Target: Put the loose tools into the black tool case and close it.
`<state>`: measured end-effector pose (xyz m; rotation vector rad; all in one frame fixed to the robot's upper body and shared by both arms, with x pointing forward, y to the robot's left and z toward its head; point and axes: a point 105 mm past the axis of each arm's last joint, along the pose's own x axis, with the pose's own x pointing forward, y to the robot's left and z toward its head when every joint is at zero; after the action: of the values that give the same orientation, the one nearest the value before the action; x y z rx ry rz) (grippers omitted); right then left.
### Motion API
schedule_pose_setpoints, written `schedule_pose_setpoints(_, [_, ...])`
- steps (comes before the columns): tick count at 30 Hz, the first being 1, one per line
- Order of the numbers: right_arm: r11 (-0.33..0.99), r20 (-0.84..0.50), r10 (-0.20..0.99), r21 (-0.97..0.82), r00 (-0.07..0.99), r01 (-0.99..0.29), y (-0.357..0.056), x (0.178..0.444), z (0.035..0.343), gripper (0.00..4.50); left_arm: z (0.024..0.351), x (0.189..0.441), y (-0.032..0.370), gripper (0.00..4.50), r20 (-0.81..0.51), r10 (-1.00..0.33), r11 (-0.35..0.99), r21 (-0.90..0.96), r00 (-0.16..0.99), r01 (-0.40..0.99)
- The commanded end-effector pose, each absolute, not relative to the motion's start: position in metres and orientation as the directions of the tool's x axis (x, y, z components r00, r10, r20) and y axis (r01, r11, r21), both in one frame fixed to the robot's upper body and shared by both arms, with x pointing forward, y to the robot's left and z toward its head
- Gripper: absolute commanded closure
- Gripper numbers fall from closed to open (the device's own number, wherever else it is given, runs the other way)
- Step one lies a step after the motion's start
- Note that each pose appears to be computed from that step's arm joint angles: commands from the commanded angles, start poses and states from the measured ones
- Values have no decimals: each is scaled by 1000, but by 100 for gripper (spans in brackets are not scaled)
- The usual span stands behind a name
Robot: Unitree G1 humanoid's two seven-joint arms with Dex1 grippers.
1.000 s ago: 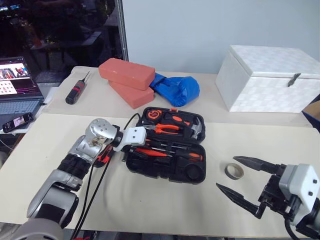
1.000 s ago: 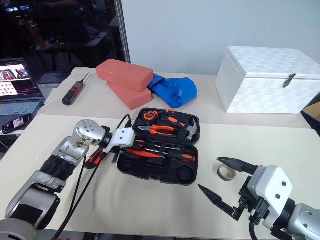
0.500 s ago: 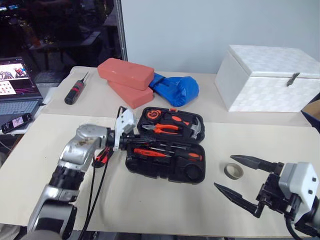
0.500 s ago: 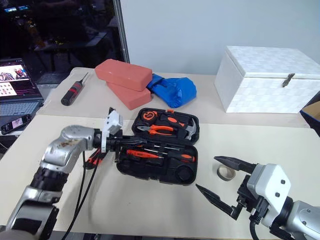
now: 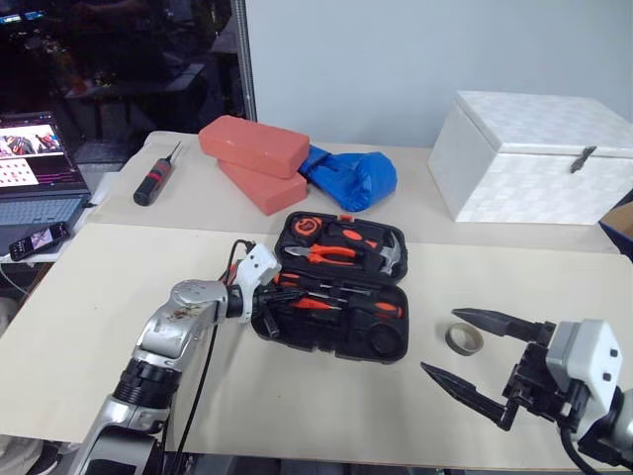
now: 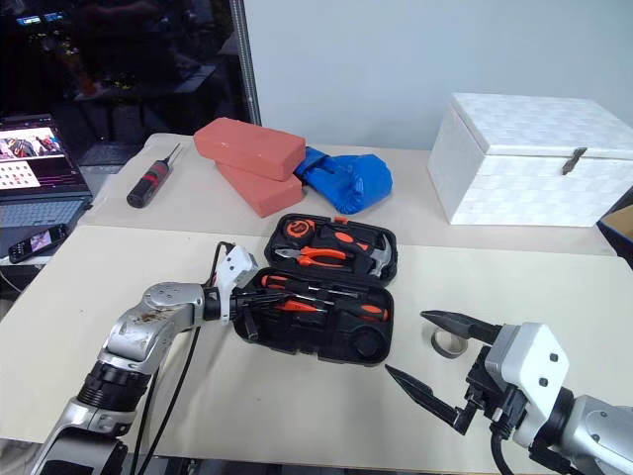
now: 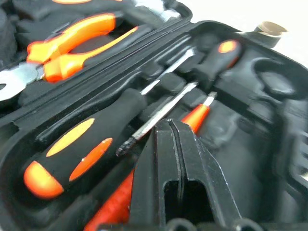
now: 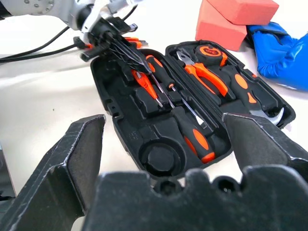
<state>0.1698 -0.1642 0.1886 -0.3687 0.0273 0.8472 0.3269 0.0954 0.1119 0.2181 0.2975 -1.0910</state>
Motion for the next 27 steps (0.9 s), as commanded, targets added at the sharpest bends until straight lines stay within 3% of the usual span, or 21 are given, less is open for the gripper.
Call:
schedule_pose_setpoints(1, [595,-153,731,-336,666,-730,-161,167,194,0,101,325,97,448,-415,-806,439,59,422,897])
schedule_pose_setpoints(11, [590,-153,736,-333,660,-735,-160,169,193,0,79,333,112,448,-523,-714,407,231,465,884])
schedule_pose_setpoints(13, [587,-150,740,-332,656,-738,-159,171,192,0,92,336,110,448,-441,-753,434,226,489,872])
schedule_pose_setpoints(16, [574,-136,756,-333,640,-748,-157,173,194,0,152,341,113,448,-132,-806,563,134,577,816])
schedule_pose_setpoints(18, [559,-122,773,-332,623,-760,-156,174,196,0,175,341,139,398,-30,-743,666,74,669,743])
schedule_pose_setpoints(20, [543,-118,787,-331,605,-772,-155,176,197,0,179,338,161,338,-38,-669,741,48,743,670])
schedule_pose_setpoints(24, [508,-118,814,-329,568,-796,-156,181,197,0,169,334,205,192,-157,-488,864,53,858,501])
schedule_pose_setpoints(27, [485,-117,830,-332,545,-809,-156,187,198,0,149,322,223,78,-314,-417,886,69,853,459])
